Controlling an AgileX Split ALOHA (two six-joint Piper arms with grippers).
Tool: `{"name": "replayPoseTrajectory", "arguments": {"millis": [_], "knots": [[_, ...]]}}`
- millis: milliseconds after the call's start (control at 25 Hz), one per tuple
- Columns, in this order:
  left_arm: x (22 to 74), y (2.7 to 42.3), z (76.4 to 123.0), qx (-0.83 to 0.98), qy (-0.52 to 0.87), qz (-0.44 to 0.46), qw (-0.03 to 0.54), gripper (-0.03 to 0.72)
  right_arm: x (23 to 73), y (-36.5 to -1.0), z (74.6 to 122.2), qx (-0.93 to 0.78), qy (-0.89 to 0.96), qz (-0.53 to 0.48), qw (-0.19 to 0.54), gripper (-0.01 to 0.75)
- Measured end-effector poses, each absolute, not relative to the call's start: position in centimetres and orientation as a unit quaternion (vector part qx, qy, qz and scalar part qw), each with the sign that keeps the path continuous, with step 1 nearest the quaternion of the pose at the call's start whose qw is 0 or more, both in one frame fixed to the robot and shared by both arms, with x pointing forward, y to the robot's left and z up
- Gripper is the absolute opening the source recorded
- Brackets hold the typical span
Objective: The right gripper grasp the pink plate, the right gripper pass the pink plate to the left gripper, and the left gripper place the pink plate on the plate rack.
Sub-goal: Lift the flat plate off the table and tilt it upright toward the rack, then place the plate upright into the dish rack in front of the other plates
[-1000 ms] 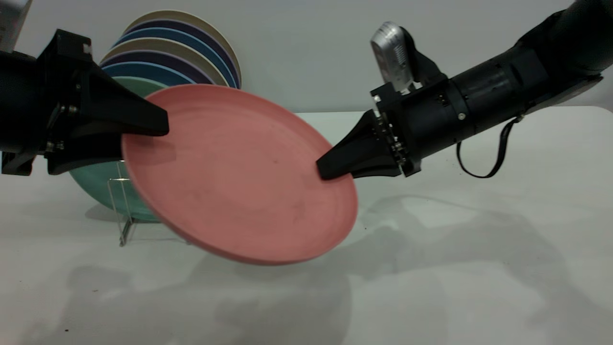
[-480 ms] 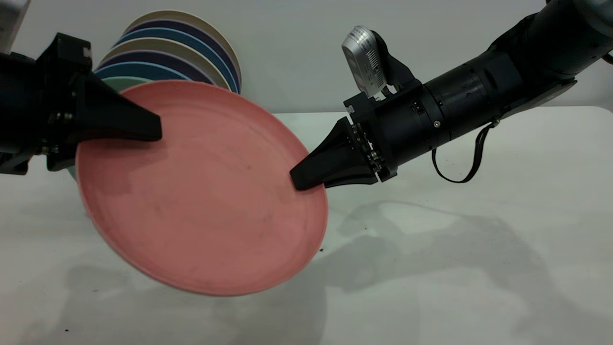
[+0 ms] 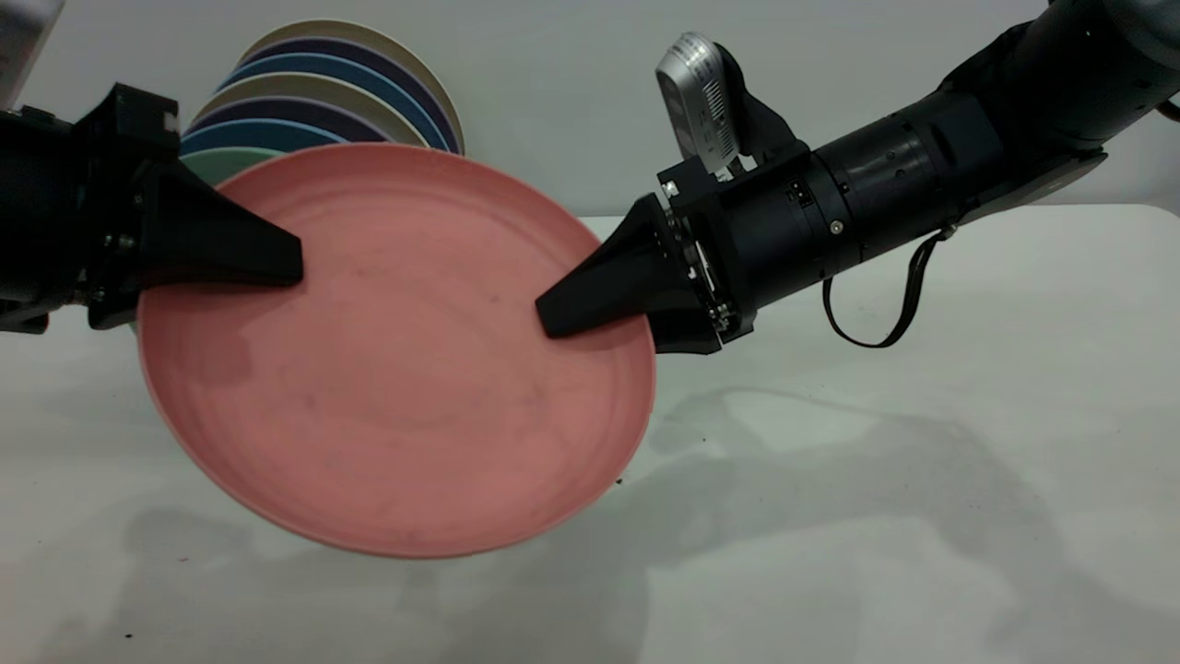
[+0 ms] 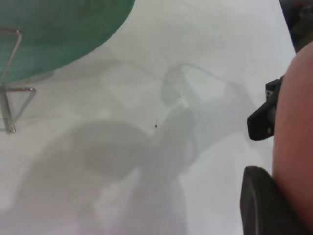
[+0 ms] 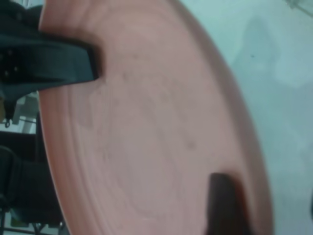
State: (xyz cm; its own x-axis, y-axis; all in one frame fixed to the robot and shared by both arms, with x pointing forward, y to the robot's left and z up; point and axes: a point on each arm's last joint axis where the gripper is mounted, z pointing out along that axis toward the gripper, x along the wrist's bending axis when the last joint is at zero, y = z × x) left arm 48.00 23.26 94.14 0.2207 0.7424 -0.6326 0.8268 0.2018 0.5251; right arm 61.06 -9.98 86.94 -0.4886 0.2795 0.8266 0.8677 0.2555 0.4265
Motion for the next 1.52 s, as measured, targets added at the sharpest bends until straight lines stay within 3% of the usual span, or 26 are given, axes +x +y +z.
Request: {"name": "replayPoseTrajectory", "arguments": {"millis": [160,360,640,920,1000,1320,1520], "knots": [[48.2,23.6,93.9,0.661,0.599,-0.005,0.452,0.083,62.0,-12.1,87.0,-0.433,-0.705,-0.461,0.321,0.647],[48.9,23.9,94.3,0.705,0.554,0.047,0.44,0.083,63.2,-16.5,88.1,-0.478,-0.7,-0.436,0.302,0.649],[51.0,23.9,96.4,0.772,0.462,0.108,0.424,0.083,63.4,-21.8,89.4,-0.512,-0.718,-0.386,0.272,0.465],[53.3,24.1,99.4,0.846,0.326,0.18,0.381,0.083,62.4,-25.4,88.2,-0.572,-0.726,-0.267,0.273,0.101],[53.9,24.2,100.4,0.864,0.282,0.202,0.365,0.083,62.3,-25.7,87.9,-0.575,-0.734,-0.245,0.266,0.03],[54.9,24.2,103.4,0.92,0.036,0.263,0.289,0.083,62.3,-26.0,87.7,-0.578,-0.74,-0.235,0.252,0.009],[55.6,24.3,104.5,0.917,-0.019,0.299,0.265,0.083,62.4,-26.0,87.6,-0.578,-0.74,-0.235,0.251,0.009]]}}
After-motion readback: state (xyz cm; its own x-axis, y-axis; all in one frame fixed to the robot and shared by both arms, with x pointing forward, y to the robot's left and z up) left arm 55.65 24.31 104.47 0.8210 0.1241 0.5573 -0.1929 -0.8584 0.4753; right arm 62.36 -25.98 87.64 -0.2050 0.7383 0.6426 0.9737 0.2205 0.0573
